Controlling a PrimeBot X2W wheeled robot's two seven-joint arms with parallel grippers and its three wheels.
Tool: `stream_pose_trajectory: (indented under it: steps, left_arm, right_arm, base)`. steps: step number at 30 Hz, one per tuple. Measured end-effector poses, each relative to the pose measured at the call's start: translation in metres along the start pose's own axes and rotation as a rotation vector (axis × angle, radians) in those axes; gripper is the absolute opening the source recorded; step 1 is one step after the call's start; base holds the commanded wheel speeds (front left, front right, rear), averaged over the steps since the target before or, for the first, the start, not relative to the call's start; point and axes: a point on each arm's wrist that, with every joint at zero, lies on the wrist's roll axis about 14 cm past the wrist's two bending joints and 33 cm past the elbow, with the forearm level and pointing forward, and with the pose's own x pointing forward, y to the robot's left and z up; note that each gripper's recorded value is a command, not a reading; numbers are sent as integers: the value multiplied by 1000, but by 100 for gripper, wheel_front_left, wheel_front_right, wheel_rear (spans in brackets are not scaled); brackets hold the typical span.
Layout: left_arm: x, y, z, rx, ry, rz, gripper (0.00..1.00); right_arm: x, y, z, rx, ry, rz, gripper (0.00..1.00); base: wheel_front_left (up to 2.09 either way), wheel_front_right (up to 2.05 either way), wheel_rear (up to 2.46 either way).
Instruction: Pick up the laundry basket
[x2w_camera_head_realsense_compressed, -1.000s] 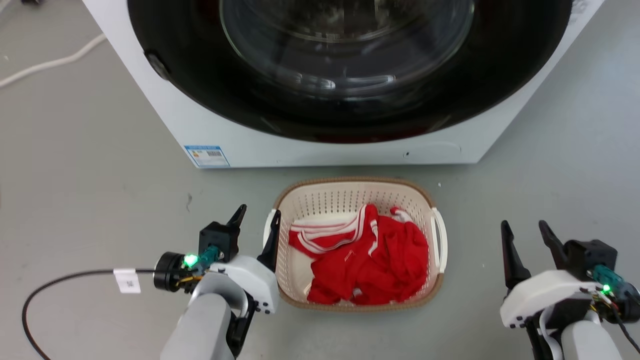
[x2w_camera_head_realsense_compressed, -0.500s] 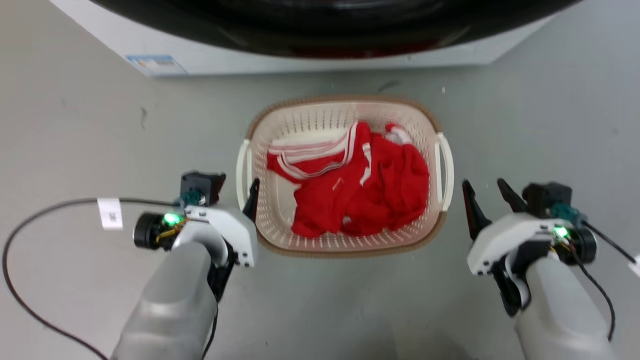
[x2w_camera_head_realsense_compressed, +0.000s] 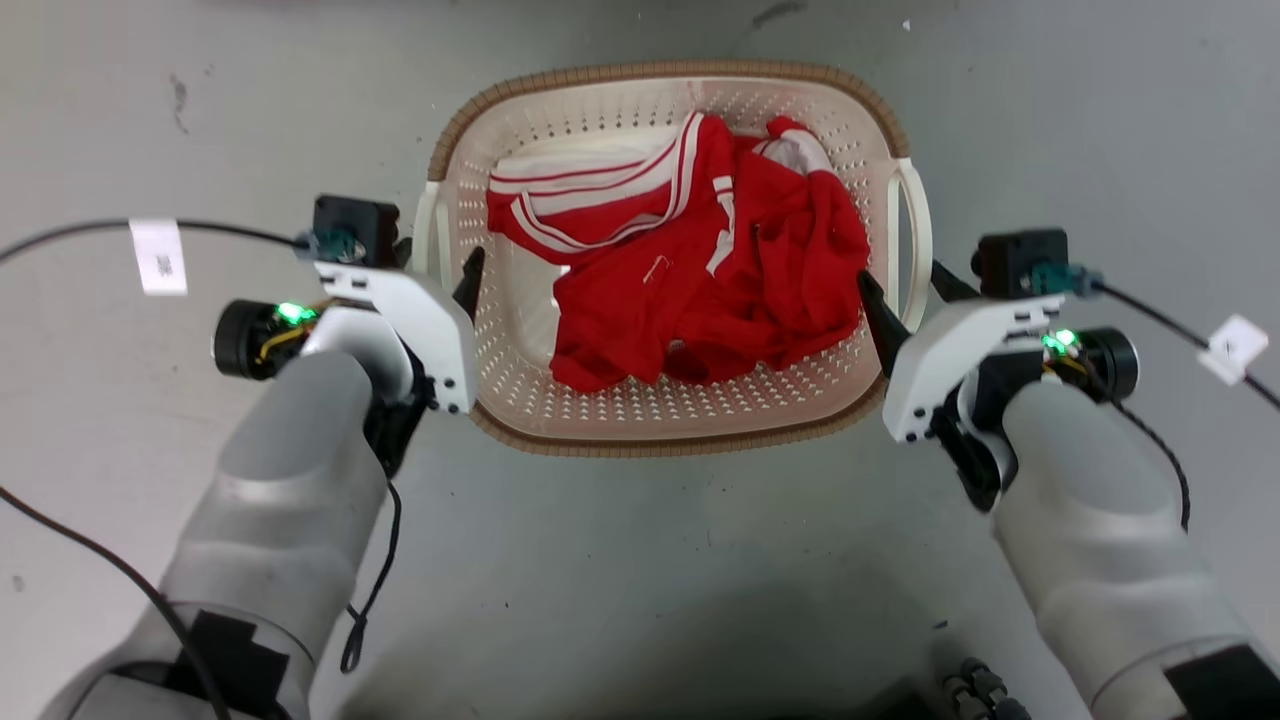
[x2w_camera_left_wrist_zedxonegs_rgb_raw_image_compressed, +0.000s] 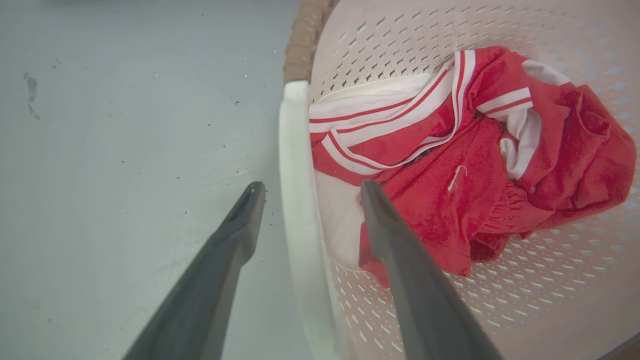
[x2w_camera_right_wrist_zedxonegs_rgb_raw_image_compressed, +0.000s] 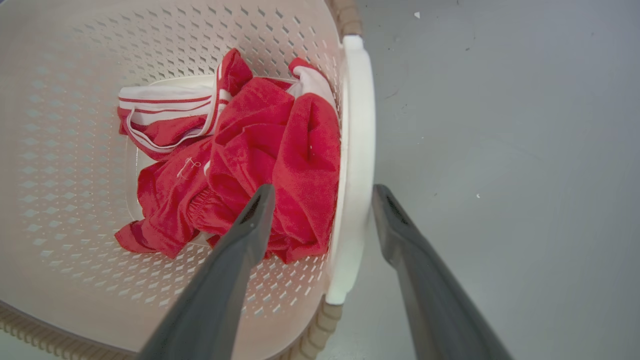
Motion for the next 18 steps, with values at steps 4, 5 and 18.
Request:
stream_pose_trajectory:
  steps: [4, 5, 18]
  left_arm:
    - [11, 6, -6, -7, 77, -6, 100]
    - [13, 7, -8, -9, 94, -8, 100]
    - [29, 9, -26, -77, 201, -50, 0]
  right_arm:
    - [13, 1, -4, -3, 66, 11, 100]
    - [15, 2, -5, -6, 81, 13, 100]
    - [31, 2, -19, 25, 192, 28, 0]
  base:
    - [0, 0, 0]
    - [0, 0, 0]
    - [0, 0, 0]
